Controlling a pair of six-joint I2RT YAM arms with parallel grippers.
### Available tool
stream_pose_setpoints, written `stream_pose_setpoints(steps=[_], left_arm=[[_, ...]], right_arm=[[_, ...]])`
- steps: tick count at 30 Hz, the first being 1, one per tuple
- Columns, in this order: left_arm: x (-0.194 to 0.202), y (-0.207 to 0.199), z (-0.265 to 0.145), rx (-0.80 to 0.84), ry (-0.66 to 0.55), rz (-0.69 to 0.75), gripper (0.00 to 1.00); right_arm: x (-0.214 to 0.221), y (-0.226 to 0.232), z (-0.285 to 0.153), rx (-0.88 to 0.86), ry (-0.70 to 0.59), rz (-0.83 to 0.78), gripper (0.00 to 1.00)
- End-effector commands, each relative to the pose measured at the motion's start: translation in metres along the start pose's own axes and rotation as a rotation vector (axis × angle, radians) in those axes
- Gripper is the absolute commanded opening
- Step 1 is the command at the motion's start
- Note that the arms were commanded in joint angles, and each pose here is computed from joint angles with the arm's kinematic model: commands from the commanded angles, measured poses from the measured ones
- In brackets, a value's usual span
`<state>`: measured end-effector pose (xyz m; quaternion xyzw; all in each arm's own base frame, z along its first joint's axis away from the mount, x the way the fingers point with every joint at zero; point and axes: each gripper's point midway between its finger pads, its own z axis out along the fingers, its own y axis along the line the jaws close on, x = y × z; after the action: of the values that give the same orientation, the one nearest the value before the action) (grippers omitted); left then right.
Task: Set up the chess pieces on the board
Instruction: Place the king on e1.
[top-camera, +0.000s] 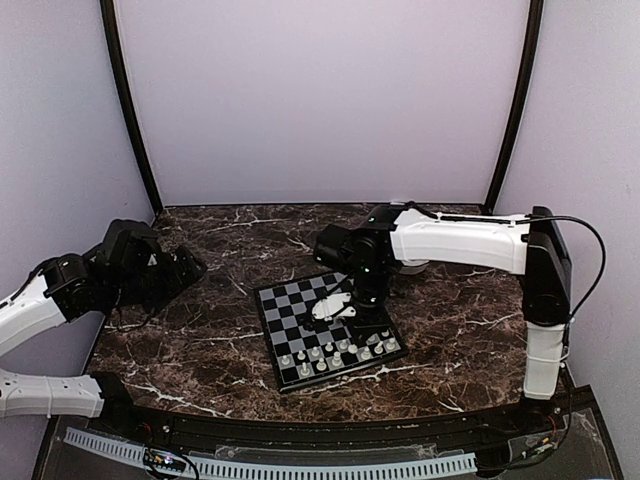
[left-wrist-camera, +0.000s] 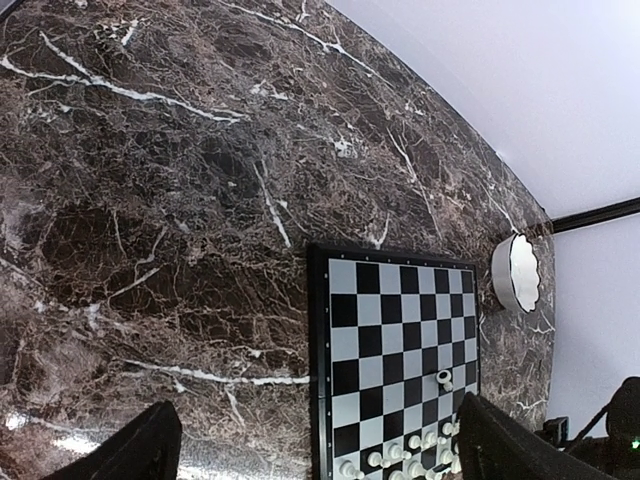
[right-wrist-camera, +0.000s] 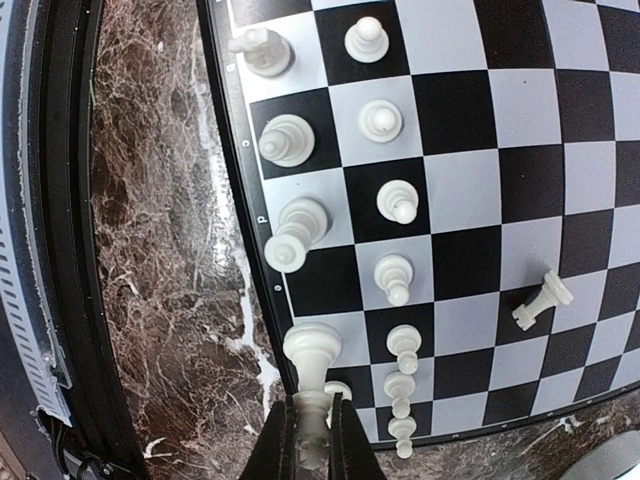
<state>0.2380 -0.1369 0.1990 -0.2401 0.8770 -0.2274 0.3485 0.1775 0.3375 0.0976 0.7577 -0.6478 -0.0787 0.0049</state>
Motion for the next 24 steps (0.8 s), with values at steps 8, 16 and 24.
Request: stream_pose_setpoints(steps=[8, 16, 24], left_arm=[[-0.002, 0.018, -0.013, -0.009, -0.032, -0.045, 0.99], [0.002, 0.019, -0.013, -0.007, -0.015, -0.037, 0.99], [0.002, 0.021, -0.015, -0.001, -0.019, -0.026, 0.99]], right_arm=[[-0.012, 0.004, 0.018, 0.003, 0.004, 0.001, 0.0], [-0.009, 0.005, 0.03, -0.001, 0.034, -0.004, 0.0], [-0.007, 0.002, 0.036, 0.01, 0.051, 0.007, 0.0]])
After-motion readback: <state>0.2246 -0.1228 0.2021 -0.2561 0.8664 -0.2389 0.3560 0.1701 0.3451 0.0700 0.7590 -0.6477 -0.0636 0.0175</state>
